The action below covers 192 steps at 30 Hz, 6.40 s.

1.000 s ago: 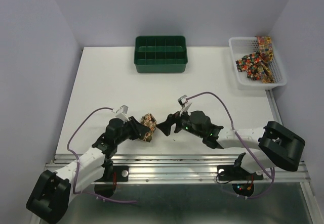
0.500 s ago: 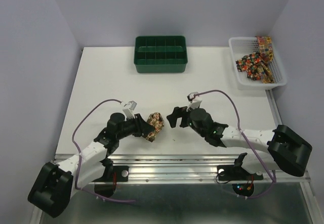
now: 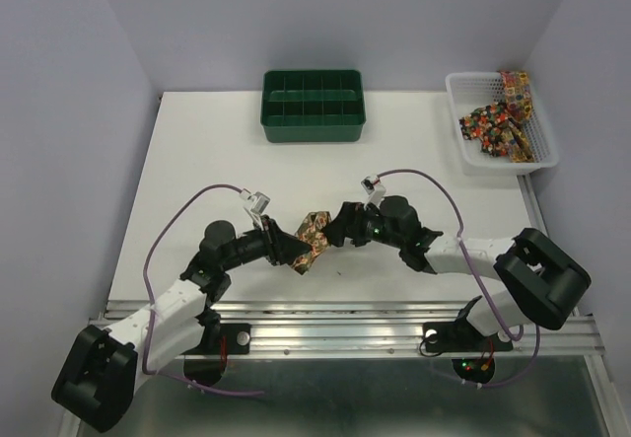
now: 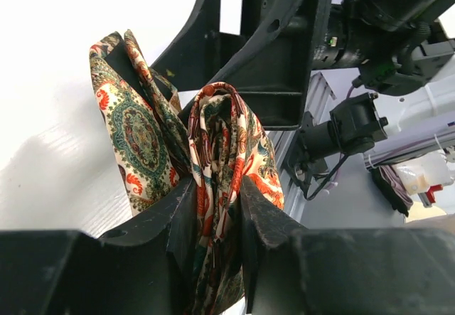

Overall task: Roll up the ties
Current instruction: Roll the tie

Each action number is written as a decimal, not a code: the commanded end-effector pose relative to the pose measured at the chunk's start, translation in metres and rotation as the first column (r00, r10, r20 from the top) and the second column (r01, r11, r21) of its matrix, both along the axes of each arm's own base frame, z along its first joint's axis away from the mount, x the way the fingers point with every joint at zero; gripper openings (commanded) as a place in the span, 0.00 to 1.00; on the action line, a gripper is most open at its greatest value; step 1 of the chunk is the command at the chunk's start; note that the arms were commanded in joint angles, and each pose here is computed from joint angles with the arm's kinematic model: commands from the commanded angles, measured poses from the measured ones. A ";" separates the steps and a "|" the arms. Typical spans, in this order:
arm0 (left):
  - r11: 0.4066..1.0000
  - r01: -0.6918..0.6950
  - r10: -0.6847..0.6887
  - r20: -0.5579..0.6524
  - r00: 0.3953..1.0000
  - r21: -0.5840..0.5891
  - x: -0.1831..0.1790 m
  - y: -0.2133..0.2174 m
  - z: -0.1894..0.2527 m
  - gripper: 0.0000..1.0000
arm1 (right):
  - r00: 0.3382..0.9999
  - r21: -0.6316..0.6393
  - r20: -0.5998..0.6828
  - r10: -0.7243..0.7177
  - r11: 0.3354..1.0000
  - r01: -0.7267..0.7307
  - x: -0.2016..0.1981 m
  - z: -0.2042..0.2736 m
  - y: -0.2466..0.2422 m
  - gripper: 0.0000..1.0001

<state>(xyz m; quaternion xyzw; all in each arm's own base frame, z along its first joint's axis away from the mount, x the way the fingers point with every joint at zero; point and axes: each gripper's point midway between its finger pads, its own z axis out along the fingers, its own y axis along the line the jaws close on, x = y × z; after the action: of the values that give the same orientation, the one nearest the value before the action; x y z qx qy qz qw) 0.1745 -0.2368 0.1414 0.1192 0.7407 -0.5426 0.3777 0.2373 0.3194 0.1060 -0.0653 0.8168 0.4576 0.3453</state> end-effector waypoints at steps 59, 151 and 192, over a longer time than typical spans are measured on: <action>0.963 -0.014 0.167 -0.557 0.814 0.269 0.045 -0.022 -0.121 0.00 | 0.916 -0.249 0.345 -0.207 0.920 0.302 0.061 -0.040 -0.059 0.41; 0.919 -0.187 0.394 -0.817 0.421 0.346 0.017 0.015 -0.096 0.00 | 0.348 -0.440 0.826 0.444 0.893 -0.096 -0.068 -0.036 0.089 0.01; 0.766 -0.545 0.640 -0.479 0.600 0.340 0.045 0.091 -0.040 0.96 | 0.420 -0.383 0.856 0.301 0.915 0.124 -0.013 0.035 0.066 0.01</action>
<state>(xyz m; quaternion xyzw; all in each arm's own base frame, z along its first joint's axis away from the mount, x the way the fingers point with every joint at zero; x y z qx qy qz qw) 0.2222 -0.1426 0.1073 -0.2658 0.8628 -0.3172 0.2904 0.2460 0.3492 0.1382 -0.3537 0.6208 0.1193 0.6894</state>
